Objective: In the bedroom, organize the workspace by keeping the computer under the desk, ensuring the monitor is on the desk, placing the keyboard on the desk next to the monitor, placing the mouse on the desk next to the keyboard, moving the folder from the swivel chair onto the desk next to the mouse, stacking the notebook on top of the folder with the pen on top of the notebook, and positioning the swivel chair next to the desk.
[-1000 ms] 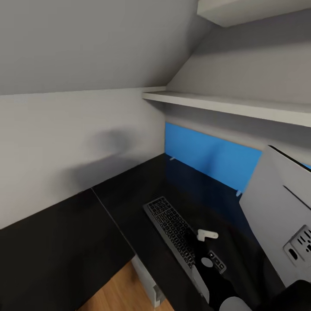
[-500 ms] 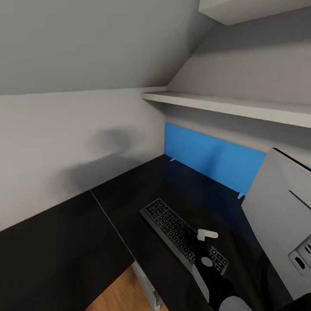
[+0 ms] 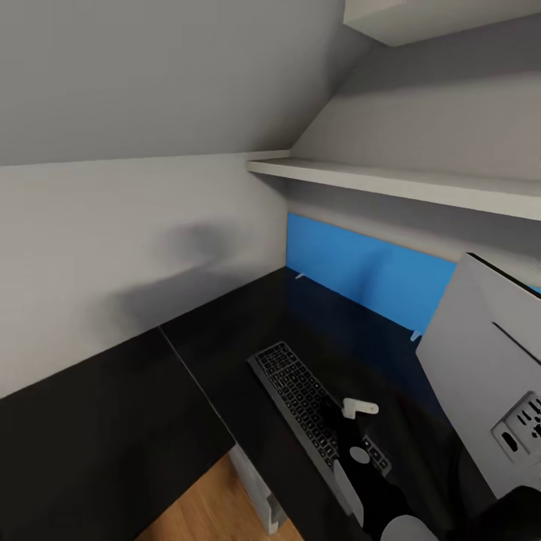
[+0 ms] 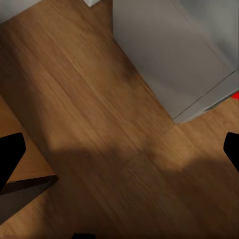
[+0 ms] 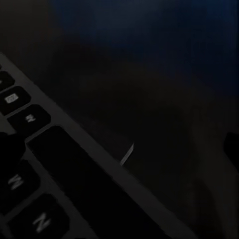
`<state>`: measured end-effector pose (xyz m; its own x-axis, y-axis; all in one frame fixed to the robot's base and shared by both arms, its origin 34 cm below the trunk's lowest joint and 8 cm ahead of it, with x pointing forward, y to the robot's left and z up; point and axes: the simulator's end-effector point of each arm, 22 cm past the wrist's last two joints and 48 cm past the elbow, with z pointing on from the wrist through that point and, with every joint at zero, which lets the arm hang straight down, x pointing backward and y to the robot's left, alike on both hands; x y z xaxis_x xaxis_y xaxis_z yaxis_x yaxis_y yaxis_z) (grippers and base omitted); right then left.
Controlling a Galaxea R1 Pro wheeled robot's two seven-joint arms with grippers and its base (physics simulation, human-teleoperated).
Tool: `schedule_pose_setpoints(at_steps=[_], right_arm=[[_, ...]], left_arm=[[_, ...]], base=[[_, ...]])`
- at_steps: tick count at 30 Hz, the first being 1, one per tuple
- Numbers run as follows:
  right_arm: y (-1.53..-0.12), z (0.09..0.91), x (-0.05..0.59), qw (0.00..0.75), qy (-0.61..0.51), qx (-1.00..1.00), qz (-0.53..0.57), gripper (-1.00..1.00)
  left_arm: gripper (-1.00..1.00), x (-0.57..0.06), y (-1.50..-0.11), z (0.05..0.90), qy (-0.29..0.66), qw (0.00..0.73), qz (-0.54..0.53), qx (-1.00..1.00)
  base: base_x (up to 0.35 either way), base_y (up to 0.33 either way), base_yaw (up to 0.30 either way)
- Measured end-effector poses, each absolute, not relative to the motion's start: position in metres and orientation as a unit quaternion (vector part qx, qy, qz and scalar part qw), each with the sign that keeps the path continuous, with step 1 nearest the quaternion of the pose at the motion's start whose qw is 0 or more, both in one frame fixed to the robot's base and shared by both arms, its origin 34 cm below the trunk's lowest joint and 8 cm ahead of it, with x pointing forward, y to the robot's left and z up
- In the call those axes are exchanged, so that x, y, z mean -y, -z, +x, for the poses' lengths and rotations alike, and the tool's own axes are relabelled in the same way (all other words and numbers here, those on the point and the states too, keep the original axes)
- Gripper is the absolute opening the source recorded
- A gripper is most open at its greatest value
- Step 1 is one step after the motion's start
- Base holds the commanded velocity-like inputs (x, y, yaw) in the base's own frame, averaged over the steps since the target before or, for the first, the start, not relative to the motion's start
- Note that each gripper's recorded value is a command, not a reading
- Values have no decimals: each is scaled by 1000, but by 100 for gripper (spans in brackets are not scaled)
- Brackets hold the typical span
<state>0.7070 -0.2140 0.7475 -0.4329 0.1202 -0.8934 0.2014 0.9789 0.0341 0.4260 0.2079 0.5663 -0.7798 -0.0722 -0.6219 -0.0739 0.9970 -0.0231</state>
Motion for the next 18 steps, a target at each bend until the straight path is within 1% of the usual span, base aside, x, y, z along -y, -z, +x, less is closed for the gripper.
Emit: schedule_pose_setpoints(at_steps=[18], right_arm=[[-747, 707, 214, 524, 38, -846, 96, 100]], left_arm=[[100, -209, -566, 426, -2, 330, -40, -943]], base=[[-9, 0, 0]])
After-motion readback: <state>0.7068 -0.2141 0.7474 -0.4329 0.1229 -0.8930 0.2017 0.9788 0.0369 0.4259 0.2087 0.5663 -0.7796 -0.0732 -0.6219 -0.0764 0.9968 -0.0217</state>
